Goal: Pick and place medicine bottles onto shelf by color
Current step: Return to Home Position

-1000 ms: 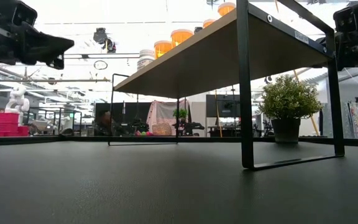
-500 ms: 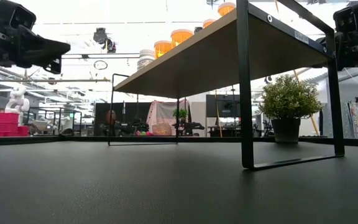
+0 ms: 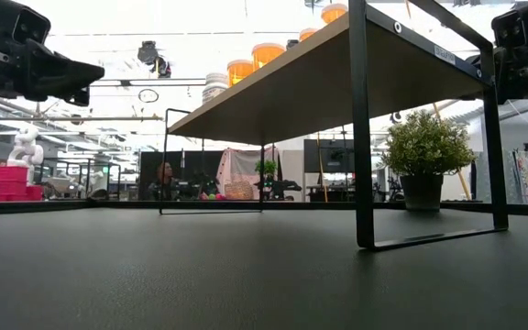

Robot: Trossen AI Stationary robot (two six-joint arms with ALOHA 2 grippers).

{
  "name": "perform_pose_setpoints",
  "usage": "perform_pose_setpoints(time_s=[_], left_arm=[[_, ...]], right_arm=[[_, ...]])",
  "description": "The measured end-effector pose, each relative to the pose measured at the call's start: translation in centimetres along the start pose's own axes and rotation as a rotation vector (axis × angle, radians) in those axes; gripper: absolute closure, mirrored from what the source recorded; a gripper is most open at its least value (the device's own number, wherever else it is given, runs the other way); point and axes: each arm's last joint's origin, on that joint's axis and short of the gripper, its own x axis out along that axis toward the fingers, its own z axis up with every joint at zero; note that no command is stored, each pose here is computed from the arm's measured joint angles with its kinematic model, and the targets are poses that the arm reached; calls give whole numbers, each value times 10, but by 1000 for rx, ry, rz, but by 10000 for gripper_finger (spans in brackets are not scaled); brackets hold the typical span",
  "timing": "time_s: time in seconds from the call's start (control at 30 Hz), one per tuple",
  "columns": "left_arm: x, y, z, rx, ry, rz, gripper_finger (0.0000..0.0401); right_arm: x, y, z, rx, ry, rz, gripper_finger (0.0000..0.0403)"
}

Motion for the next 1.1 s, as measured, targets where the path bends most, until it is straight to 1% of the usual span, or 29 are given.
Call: perform_pose_setpoints(time_s=[0.1,0.2,0.3,0.5,0.8,1.1], left_arm=[[0,0,0,17,3,8,391],[0,0,0,3,4,10,383],[0,0,0,-13,5,10,387],[0,0,0,-6,5,10,398],[0,0,0,-5,5,9,363],[0,0,0,-5,5,9,357]], right_arm=[[0,0,0,0,0,0,403],[0,0,0,0,0,0,403],[0,0,0,0,0,0,403],[0,0,0,0,0,0,403],[0,0,0,0,0,0,403],[0,0,0,0,0,0,403]])
